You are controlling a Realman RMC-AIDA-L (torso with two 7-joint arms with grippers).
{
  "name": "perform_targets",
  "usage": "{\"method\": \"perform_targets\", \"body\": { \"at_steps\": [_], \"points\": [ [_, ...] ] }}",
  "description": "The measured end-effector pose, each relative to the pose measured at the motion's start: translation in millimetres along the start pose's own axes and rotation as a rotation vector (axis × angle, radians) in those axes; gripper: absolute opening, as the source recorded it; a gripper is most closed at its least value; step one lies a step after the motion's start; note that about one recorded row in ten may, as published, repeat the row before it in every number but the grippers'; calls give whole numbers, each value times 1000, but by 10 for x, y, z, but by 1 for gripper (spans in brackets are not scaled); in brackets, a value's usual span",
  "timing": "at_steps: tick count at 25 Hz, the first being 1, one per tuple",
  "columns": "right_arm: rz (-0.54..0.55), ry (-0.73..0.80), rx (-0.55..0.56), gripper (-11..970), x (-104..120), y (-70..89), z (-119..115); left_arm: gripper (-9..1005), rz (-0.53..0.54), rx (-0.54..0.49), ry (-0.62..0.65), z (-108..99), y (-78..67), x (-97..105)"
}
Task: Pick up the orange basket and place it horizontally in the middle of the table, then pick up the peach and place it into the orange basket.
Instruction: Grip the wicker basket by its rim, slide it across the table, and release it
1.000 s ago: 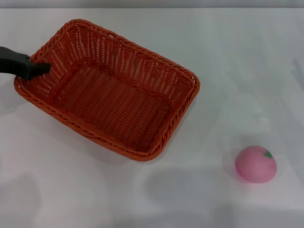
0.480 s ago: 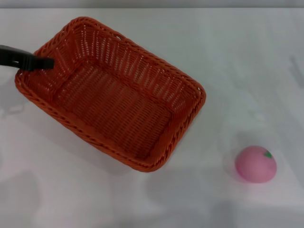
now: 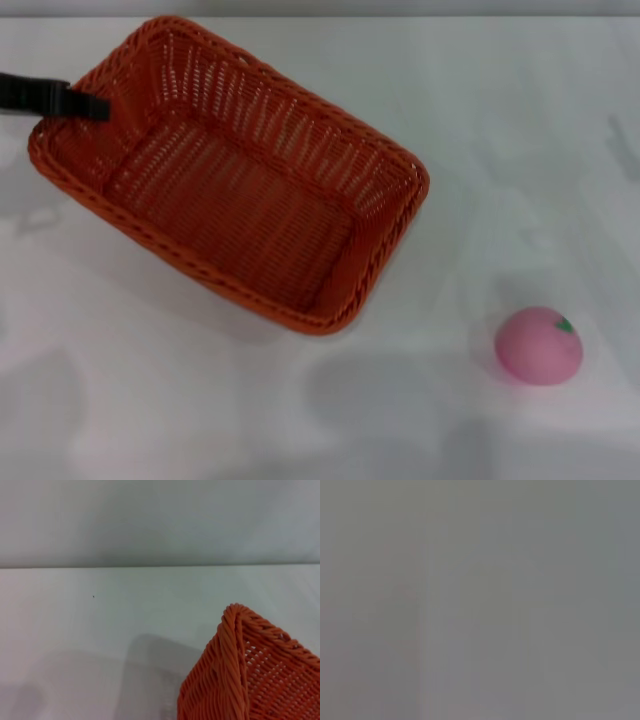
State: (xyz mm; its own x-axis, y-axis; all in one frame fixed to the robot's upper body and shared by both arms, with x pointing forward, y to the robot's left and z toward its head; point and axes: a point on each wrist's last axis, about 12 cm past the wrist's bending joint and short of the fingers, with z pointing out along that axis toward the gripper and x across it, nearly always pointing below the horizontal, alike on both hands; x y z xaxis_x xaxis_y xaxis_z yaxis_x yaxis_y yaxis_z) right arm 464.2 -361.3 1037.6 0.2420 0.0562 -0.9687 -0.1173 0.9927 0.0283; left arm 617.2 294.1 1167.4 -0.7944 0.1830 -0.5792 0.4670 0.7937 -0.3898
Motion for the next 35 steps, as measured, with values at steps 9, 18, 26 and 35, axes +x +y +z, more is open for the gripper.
{"method": "perform_targets", "body": {
  "at_steps": [9, 18, 26, 35],
  "points": [
    [-12, 1, 2, 845, -2, -11, 55, 168, -123, 18, -29, -46, -46, -157],
    [-18, 5, 8, 844, -3, -30, 57, 167, -289, 64, -54, 61, -100, -130],
    [-27, 8, 4, 844, -5, -42, 59, 168, -429, 93, -19, 257, -123, -52],
    [-27, 27, 3, 843, 19, -38, 40, 167, -542, 73, -33, 382, -92, 7]
  ]
}}
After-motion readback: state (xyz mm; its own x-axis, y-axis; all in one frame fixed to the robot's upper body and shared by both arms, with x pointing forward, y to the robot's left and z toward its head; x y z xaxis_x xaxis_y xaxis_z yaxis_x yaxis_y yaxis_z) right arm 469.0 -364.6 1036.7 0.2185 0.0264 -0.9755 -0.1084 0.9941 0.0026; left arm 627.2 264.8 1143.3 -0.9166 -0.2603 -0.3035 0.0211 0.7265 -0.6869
